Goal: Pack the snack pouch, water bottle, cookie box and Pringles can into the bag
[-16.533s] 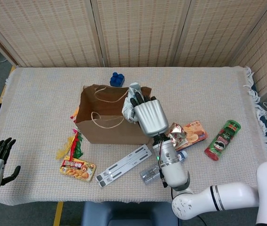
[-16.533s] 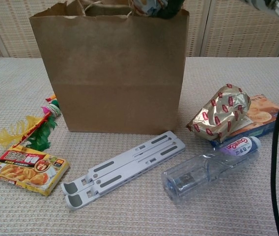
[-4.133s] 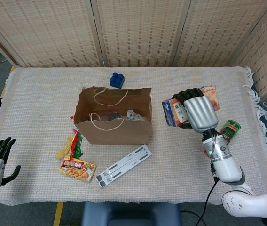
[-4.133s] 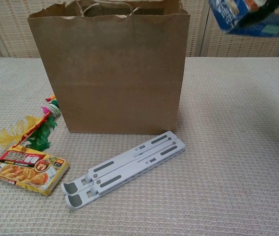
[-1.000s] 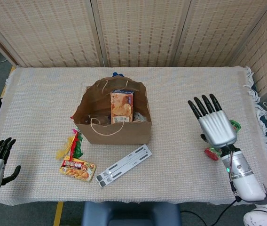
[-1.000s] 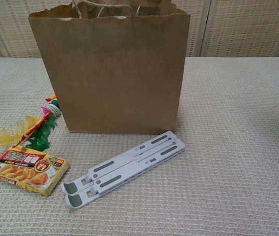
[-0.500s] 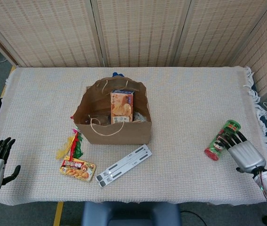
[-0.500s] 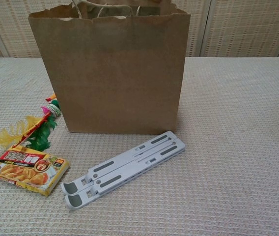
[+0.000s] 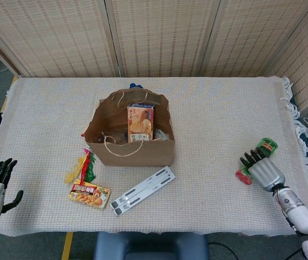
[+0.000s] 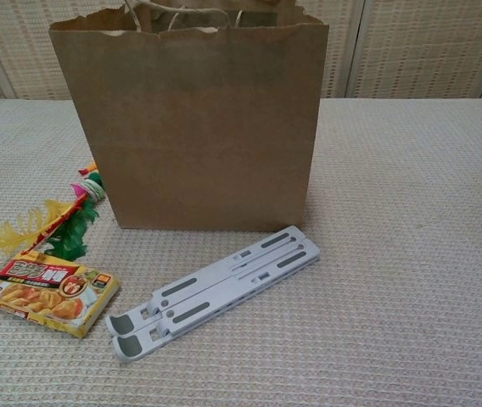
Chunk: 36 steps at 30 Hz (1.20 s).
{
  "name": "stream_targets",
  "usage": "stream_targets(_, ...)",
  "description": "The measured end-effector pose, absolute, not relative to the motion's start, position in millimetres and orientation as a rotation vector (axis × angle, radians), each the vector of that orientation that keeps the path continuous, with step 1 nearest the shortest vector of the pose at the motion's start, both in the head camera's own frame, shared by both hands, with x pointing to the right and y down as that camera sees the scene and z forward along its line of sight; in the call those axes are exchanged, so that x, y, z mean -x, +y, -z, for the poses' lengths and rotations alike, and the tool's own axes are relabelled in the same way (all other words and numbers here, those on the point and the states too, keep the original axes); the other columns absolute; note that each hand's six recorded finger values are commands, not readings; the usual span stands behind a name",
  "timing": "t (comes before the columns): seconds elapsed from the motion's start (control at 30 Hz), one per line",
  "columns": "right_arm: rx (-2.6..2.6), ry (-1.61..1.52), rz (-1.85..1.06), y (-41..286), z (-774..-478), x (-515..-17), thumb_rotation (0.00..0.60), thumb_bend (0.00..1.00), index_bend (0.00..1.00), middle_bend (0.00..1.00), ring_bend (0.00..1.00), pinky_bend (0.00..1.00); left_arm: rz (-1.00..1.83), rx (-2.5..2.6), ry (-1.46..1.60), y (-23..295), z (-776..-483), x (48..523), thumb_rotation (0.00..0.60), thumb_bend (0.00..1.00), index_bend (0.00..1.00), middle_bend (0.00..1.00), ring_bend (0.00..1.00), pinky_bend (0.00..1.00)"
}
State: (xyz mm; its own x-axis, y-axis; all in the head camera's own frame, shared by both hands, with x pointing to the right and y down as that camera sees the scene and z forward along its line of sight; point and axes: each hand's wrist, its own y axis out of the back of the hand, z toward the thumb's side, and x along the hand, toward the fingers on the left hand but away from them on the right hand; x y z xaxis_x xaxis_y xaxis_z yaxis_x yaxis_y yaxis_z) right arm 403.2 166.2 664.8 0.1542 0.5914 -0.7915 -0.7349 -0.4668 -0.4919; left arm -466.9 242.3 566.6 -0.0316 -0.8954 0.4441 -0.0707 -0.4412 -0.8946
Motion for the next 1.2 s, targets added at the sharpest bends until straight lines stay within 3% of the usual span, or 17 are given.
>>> stream_targets(0.3, 1.299, 0.217, -1.542, 161, -688, -385, 0.6, 0.0, 0.0, 0.02, 0.0, 0.0, 1.542, 1.577, 1.039, 242, -566, 467, 0.6, 0.36, 0.0, 0.0, 0.0, 0.0)
stream_targets(0.43, 1.28, 0.255, -1.559, 162, -695, -381, 0.6, 0.01, 0.01, 0.07, 0.01, 0.07, 1.542, 1.579, 1.038, 242, -566, 467, 0.6, 0.35, 0.0, 0.0, 0.0, 0.0)
stream_targets(0.5, 1.275, 0.264, -1.568, 163, -698, -380, 0.6, 0.08, 0.17, 0.21, 0.14, 0.22, 1.541, 1.58, 1.038, 242, -566, 467, 0.6, 0.35, 0.0, 0.0, 0.0, 0.0)
stream_targets(0.6, 1.283, 0.251, -1.587, 163, -700, -379, 0.6, 0.15, 0.56, 0.49, 0.49, 0.55, 1.541, 1.581, 1.039, 242, -566, 467, 0.6, 0.35, 0.0, 0.0, 0.0, 0.0)
stream_targets(0.63, 1.292, 0.238, -1.596, 162, -701, -379, 0.6, 0.17, 0.64, 0.55, 0.56, 0.62, 1.541, 1.581, 1.039, 242, -566, 467, 0.6, 0.35, 0.0, 0.0, 0.0, 0.0)
stream_targets(0.73, 1.308, 0.196, -1.602, 160, -699, -377, 0.6, 0.23, 0.74, 0.62, 0.64, 0.68, 1.541, 1.582, 1.04, 242, -566, 467, 0.6, 0.35, 0.0, 0.0, 0.0, 0.0)
stream_targets(0.97, 1.352, -0.026, -1.57, 139, -673, -367, 0.6, 0.23, 0.76, 0.64, 0.65, 0.69, 1.541, 1.581, 1.04, 242, -566, 467, 0.6, 0.36, 0.0, 0.0, 0.0, 0.0)
stream_targets(1.2, 1.294, -0.341, -1.456, 91, -609, -350, 0.6, 0.23, 0.77, 0.64, 0.65, 0.69, 1.541, 1.581, 1.039, 242, -566, 467, 0.6, 0.35, 0.0, 0.0, 0.0, 0.0)
